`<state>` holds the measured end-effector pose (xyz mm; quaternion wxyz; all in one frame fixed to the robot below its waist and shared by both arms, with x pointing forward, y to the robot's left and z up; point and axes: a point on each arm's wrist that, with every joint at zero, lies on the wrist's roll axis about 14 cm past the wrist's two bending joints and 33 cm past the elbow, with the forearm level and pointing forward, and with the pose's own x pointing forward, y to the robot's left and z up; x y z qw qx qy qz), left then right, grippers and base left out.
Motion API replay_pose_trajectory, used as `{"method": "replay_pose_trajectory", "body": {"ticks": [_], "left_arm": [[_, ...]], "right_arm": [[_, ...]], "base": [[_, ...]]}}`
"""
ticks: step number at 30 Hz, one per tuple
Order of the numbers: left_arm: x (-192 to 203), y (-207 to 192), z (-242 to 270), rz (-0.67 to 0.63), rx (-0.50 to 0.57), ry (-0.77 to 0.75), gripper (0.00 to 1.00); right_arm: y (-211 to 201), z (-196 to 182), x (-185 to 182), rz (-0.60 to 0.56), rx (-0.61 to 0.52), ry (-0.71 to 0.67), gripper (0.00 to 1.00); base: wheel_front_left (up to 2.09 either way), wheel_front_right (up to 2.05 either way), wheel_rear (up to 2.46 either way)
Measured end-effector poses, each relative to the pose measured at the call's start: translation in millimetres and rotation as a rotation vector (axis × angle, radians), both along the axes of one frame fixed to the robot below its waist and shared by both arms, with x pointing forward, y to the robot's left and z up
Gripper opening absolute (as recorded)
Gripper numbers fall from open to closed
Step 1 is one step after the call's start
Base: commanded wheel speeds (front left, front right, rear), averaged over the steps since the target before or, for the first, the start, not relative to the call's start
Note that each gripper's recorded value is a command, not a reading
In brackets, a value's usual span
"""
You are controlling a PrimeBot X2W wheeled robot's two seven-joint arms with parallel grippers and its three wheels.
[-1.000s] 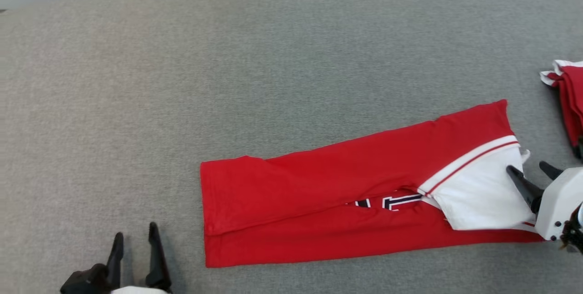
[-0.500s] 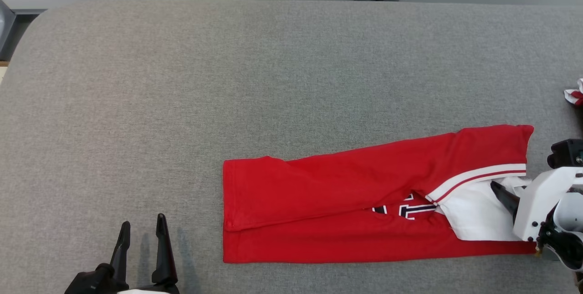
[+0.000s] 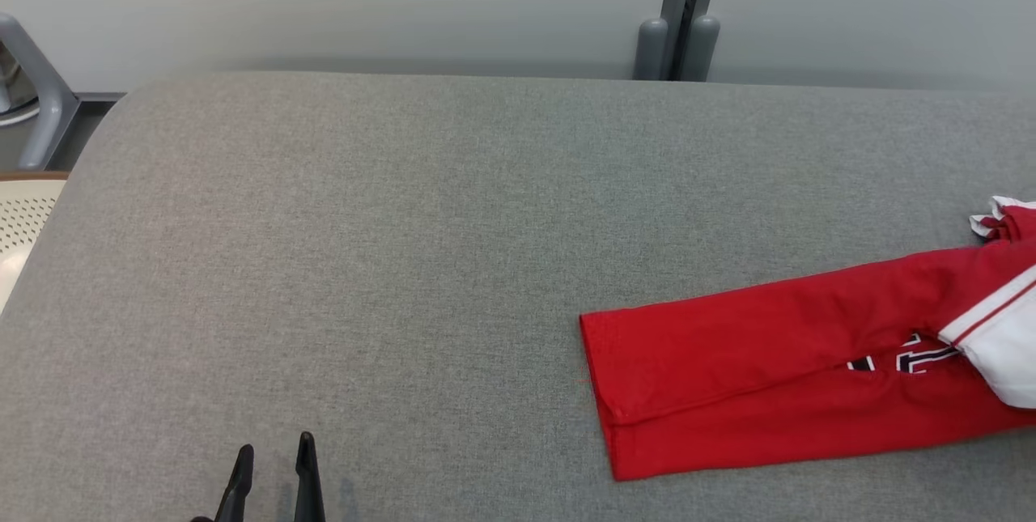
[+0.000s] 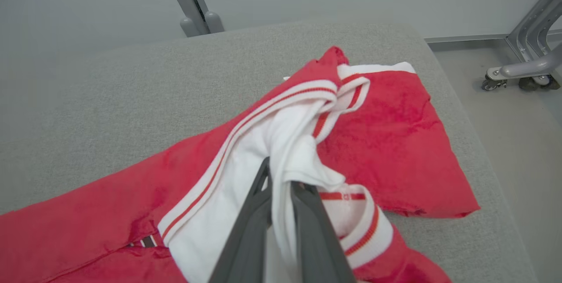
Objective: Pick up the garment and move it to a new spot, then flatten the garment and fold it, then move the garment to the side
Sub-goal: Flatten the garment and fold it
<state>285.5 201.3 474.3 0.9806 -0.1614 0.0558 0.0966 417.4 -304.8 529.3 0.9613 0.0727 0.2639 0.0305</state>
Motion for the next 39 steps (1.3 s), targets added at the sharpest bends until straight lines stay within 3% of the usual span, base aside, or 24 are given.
{"method": "replay_pose_trajectory", "body": {"ticks": [6,12,16,21,27,28,29,36,39], "left_arm": [[-0.1,-16.7,-1.9,-0.047,-0.023,0.006,1.0],[10.5,-34.7,-4.1,-0.107,-0.032,0.012,1.0],[11.4,-33.8,-3.6,-0.103,-0.027,0.01,1.0],[6.2,-27.4,-4.6,-0.081,-0.016,0.014,1.0],[-4.0,-22.5,-8.0,-0.06,-0.013,0.027,1.0],[-5.2,-23.0,-9.2,-0.06,-0.014,0.032,1.0],[-5.2,-23.6,-9.4,-0.062,-0.014,0.033,1.0],[0.0,-33.2,-5.9,-0.096,-0.017,0.02,1.0],[1.9,-34.3,-3.0,-0.103,-0.014,0.009,1.0]], "right_arm": [[99.9,25.2,-17.4,0.277,0.067,-0.063,0.0],[219.6,-16.1,-53.7,0.508,0.187,0.05,0.0],[269.8,-40.9,-62.5,0.54,0.246,0.087,0.0],[304.1,-47.1,-59.1,0.539,0.304,0.071,0.0],[317.9,-51.4,-51.9,0.529,0.314,0.049,0.0],[317.5,-51.0,-49.7,0.521,0.315,0.037,0.31],[317.4,-48.6,-47.0,0.517,0.309,0.014,1.0],[313.4,-11.7,-33.7,0.443,0.41,-0.188,1.0],[291.2,3.4,-33.8,0.381,0.421,-0.314,1.0]], "base": [[0.0,0.0,0.0],[0.0,0.0,0.0],[0.0,0.0,0.0],[0.0,0.0,0.0],[0.0,0.0,0.0],[0.0,0.0,0.0],[0.0,0.0,0.0],[0.0,0.0,0.0],[0.0,0.0,0.0]]}}
